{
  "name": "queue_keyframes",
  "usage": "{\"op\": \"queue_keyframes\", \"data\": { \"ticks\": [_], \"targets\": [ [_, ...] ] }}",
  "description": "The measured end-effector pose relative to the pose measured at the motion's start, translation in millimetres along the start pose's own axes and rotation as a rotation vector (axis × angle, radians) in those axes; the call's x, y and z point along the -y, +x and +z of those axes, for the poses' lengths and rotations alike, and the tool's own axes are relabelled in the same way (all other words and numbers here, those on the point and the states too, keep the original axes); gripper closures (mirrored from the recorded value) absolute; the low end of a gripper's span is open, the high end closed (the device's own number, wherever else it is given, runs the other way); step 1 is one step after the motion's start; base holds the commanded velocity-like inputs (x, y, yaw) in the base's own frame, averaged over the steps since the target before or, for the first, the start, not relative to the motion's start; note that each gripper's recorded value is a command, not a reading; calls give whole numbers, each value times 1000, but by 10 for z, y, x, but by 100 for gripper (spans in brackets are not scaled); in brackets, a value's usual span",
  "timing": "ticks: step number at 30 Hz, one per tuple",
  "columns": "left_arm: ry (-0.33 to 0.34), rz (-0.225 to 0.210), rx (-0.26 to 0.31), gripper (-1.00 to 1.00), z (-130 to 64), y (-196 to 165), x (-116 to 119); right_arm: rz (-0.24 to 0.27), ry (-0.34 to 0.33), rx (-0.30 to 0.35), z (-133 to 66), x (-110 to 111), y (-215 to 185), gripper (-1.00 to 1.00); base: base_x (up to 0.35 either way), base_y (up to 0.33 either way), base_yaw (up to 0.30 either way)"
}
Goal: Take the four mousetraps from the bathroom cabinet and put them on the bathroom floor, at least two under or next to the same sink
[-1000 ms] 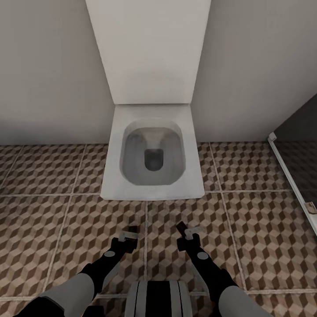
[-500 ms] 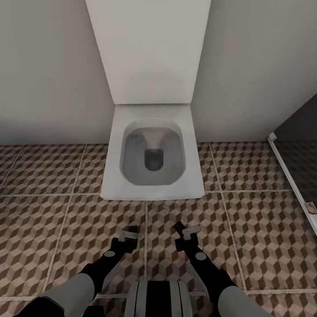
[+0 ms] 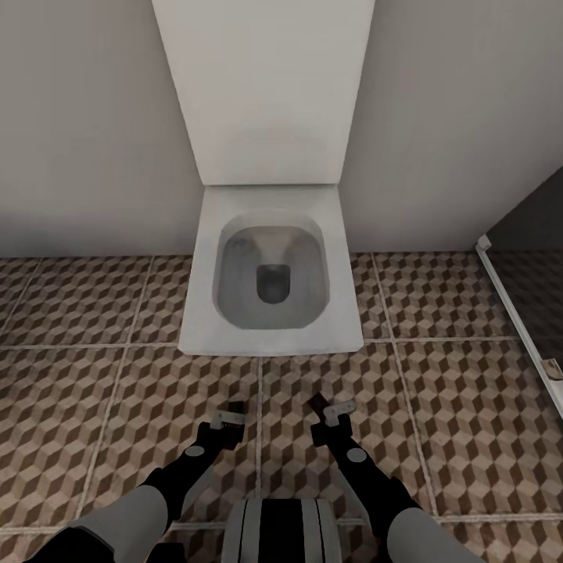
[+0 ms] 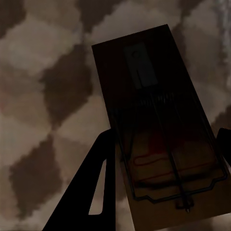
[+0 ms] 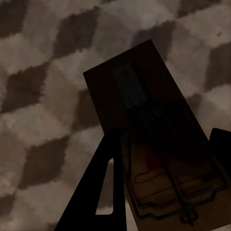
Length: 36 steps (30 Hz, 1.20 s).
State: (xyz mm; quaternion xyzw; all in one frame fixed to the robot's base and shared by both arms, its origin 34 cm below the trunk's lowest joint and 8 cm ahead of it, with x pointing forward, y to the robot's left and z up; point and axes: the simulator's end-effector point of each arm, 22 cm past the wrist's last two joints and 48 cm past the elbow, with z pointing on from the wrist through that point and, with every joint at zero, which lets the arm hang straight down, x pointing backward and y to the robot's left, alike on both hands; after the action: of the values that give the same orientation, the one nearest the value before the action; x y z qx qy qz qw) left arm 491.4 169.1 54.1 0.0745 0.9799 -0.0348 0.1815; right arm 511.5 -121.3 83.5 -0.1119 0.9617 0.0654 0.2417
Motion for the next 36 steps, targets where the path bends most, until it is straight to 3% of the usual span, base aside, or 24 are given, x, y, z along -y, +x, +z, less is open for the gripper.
{"op": "queue_keyframes", "data": {
  "ticks": [14,19,28,36],
  "targets": [
    [-6,12,1,100,-1,15,-54,0,-2,1,0,-12,-4,100,0,0,0],
    [-7,10,47,100,-3,-86,-64,1,-2,0,0,-13,-1,100,0,0,0],
    [-6,8,66,100,-5,-129,-58,1,5,-34,-14,0,188,100,0,0,0],
    [-2,9,67,100,-6,-135,-33,0,62,-64,-33,128,335,100,0,0,0]
  ]
}}
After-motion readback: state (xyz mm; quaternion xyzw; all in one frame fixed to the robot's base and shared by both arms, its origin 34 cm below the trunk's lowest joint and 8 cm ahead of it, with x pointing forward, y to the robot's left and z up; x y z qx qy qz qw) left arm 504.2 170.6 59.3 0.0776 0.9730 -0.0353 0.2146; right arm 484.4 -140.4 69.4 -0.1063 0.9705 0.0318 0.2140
